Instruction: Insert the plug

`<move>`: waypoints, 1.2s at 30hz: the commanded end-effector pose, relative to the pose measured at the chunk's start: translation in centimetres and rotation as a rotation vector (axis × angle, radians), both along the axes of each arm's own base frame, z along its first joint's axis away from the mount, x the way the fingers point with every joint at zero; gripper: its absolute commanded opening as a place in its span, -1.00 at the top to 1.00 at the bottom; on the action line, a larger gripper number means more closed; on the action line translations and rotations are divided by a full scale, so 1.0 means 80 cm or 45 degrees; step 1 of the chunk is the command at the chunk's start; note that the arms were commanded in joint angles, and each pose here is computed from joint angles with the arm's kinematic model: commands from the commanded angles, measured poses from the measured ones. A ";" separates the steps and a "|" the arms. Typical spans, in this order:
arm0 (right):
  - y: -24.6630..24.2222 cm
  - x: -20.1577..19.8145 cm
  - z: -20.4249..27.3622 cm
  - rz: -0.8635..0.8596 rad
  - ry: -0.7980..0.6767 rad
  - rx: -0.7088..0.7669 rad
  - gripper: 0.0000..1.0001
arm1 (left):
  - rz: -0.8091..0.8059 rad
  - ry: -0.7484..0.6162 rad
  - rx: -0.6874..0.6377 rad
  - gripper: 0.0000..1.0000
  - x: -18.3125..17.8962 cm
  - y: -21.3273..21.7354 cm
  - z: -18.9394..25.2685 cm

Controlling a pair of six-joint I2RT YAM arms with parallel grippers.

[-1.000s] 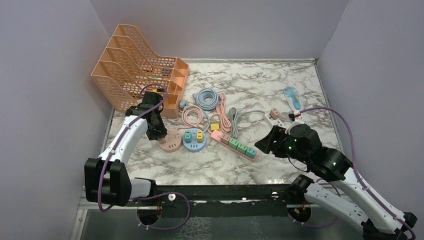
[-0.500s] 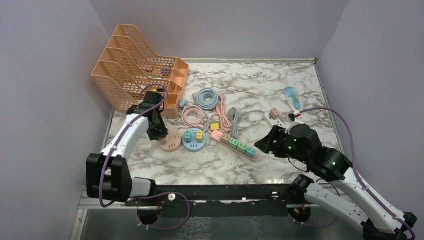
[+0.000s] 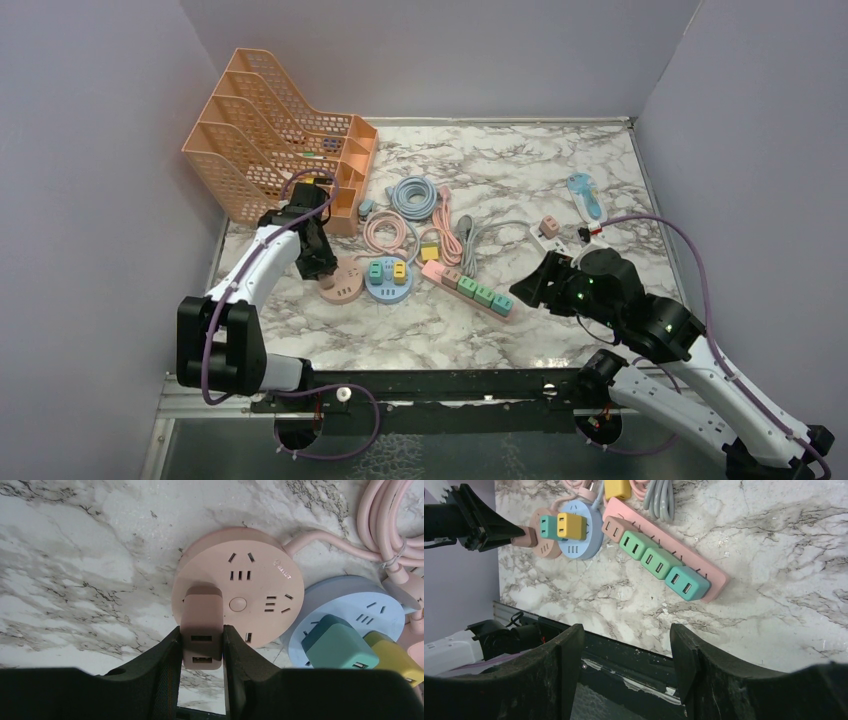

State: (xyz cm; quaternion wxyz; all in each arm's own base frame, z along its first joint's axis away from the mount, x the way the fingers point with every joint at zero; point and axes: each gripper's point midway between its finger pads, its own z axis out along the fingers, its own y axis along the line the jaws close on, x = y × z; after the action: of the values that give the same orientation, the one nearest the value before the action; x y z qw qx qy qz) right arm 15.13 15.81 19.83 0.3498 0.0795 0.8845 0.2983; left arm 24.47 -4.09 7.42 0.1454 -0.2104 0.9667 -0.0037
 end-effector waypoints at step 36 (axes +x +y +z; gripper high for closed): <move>-0.005 0.015 -0.005 -0.089 0.006 -0.034 -0.26 | 0.054 0.047 0.026 0.57 -0.024 0.000 -0.042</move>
State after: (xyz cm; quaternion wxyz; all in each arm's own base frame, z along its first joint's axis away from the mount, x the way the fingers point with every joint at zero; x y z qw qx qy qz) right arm 15.46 15.91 18.91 0.3391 0.0899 0.8920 0.2852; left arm 25.46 -4.23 5.53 0.1865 -0.2439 0.9517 0.0013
